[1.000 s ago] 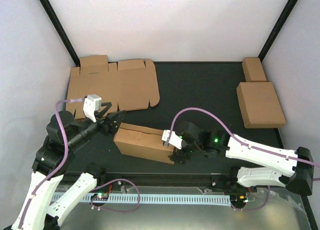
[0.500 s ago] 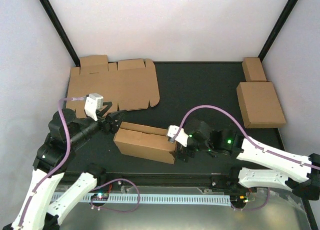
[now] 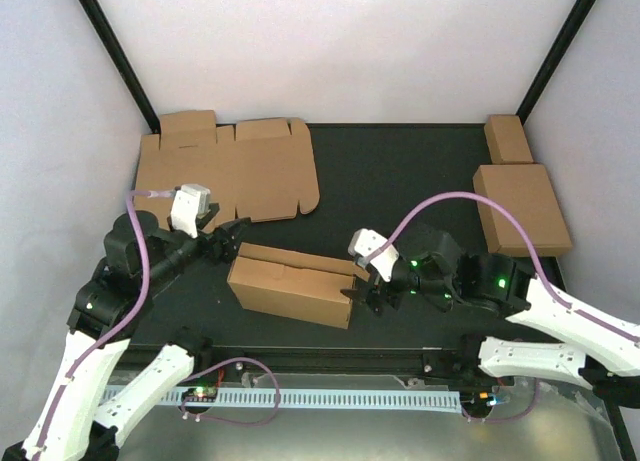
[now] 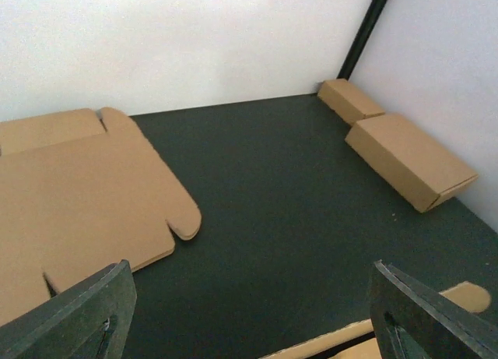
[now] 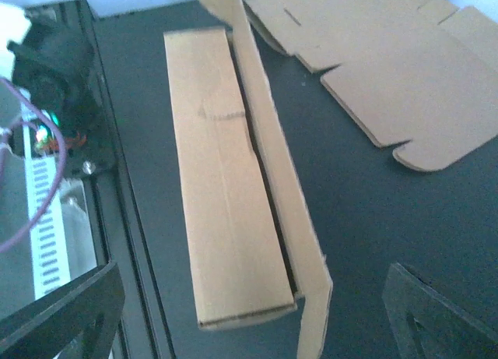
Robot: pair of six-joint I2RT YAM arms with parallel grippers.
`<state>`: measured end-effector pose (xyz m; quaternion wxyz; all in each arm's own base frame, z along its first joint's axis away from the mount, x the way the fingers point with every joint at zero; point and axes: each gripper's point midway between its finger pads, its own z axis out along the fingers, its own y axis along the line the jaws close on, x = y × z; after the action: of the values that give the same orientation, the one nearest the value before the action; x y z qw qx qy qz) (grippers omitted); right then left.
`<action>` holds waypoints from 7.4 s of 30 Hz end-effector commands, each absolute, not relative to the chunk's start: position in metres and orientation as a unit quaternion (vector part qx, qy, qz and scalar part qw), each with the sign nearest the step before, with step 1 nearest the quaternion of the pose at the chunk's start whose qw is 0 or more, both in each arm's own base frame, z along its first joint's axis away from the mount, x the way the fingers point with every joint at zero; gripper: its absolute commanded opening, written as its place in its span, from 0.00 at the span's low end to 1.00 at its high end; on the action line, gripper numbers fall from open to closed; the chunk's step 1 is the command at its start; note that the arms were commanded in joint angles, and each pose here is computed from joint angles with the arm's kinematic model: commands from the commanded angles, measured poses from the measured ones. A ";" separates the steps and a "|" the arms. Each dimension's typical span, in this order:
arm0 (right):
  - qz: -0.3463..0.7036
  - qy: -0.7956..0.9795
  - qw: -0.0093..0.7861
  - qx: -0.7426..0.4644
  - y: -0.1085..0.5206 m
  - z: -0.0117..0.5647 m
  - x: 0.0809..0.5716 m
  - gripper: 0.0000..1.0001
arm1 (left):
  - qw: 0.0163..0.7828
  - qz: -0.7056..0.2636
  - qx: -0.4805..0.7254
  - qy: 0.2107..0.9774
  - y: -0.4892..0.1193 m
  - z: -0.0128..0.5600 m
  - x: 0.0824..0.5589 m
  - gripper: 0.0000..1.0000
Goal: Fold the paper box
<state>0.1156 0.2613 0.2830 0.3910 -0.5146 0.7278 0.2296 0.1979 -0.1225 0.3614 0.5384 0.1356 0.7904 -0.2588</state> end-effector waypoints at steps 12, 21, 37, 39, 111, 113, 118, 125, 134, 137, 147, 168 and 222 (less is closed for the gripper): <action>0.234 0.694 0.372 -0.570 0.351 0.323 0.092 0.86 | 0.508 -0.108 0.079 0.851 -0.074 0.311 0.212 0.77; 0.214 0.720 0.345 -0.563 0.373 0.243 0.054 0.82 | 0.520 -0.188 0.204 0.808 -0.123 0.326 0.211 0.79; 0.340 0.756 0.311 -0.466 0.340 0.181 0.021 0.74 | 0.474 -0.291 0.488 0.673 -0.203 0.302 0.172 0.64; 0.340 0.756 0.300 -0.472 0.342 0.176 0.016 0.74 | 0.476 -0.287 0.503 0.662 -0.208 0.303 0.169 0.63; 0.329 0.777 0.342 -0.415 0.322 0.132 0.029 0.68 | 0.398 -0.203 0.643 0.622 -0.260 0.263 0.169 0.02; 0.329 0.777 0.343 -0.413 0.319 0.131 0.029 0.68 | 0.399 -0.204 0.641 0.623 -0.263 0.263 0.171 0.02; 0.318 0.782 0.333 -0.419 0.321 0.126 0.028 0.68 | 0.410 -0.204 0.638 0.619 -0.269 0.266 0.174 0.02; 0.309 0.786 0.336 -0.416 0.322 0.116 0.031 0.67 | 0.424 -0.205 0.632 0.616 -0.276 0.270 0.181 0.01; 0.308 0.795 0.344 -0.393 0.320 0.114 0.040 0.63 | 0.431 -0.217 0.629 0.610 -0.289 0.271 0.186 0.02; 0.318 0.796 0.347 -0.380 0.316 0.115 0.044 0.62 | 0.426 -0.218 0.631 0.610 -0.292 0.268 0.186 0.02; 0.325 0.796 0.344 -0.378 0.314 0.114 0.045 0.62 | 0.424 -0.219 0.632 0.611 -0.294 0.265 0.186 0.06; 0.348 0.776 0.347 -0.395 0.316 0.140 0.039 0.63 | 0.411 -0.249 0.626 0.614 -0.298 0.266 0.179 0.35; 0.354 0.813 0.414 -0.204 0.284 0.283 0.132 1.00 | 0.468 -0.132 0.111 0.867 -0.111 0.273 0.189 0.99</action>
<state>0.1202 0.2949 0.2761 0.4048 -0.2574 0.7980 0.3648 0.1847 -0.1103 0.2807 0.4740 0.1396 0.8603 -0.1251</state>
